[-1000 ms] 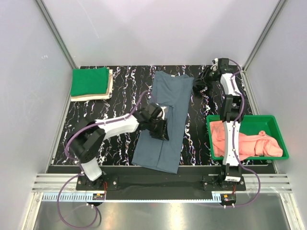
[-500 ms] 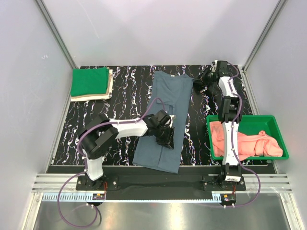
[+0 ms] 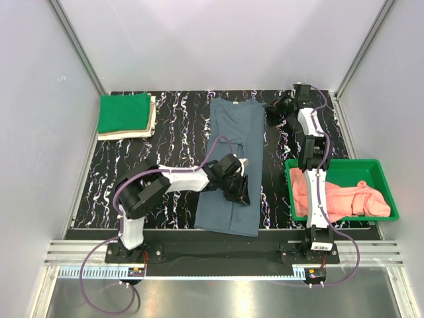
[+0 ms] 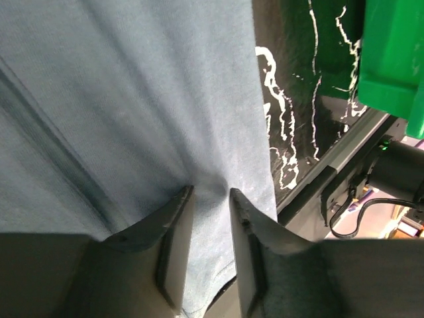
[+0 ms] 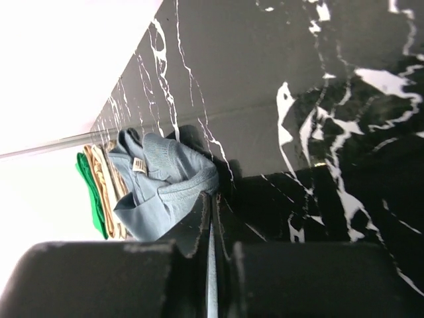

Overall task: Fold and stack the t-shirts
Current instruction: Fold the tshirt

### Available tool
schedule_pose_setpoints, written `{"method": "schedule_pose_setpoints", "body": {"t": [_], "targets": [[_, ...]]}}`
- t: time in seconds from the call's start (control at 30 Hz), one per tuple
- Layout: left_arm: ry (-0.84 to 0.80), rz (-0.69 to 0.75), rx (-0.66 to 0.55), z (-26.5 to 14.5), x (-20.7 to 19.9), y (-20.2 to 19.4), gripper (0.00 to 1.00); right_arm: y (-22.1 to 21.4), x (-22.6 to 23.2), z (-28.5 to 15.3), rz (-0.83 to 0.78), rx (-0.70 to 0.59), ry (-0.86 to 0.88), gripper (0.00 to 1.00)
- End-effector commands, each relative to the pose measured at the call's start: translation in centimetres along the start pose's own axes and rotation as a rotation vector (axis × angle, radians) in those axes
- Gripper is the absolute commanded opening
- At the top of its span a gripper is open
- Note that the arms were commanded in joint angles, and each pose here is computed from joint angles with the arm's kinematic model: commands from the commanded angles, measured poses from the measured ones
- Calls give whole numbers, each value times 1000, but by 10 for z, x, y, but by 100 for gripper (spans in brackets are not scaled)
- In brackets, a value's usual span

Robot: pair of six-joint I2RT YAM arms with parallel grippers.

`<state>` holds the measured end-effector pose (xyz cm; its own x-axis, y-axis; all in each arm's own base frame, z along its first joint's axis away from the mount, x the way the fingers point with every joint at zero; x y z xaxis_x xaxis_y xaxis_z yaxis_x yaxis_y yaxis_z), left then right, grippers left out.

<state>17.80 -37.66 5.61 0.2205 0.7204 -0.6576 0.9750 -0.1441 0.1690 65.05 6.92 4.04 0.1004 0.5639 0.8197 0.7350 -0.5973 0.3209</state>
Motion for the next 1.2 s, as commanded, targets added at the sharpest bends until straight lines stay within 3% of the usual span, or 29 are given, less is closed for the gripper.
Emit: {"method": "schedule_pose_setpoints", "body": {"t": [0.0,0.17,0.27,0.5,0.73,0.83,0.97,1.17], "targets": [[1,-7,9,-1,-8,0,39,21,17,3,-79,-112,23,7],[-11,12,-26,-43,-26,27,47,23,17,-15,-77,-116,-36,33],[-35,34,-83,-79,-21,45,57,34,28,-34,-90,-127,-31,36],[114,-50,-206,-143,62,58,57,40,62,-79,-109,-123,-52,41],[150,-130,-158,-134,103,17,56,7,104,-117,-220,-121,-146,41],[164,-148,-157,-129,112,10,56,-26,124,-107,-317,-96,-194,41],[207,-165,-128,-119,128,-1,50,-66,144,-88,-423,-55,-237,40],[170,-178,-88,-109,124,-20,9,-124,159,-49,-543,33,-274,35]]}}
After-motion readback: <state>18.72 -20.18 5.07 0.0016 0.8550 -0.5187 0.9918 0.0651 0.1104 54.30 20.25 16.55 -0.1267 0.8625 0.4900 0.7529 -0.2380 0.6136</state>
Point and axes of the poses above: each gripper's point midway between its finger pads, its own z axis out along the fingers, its own x axis along the line the jaws close on, y = z × x, the point moved 4 cm from there along -z, back along the fingers, and after that the axes turned 6 degrees about -z, right-handed, at the moved point
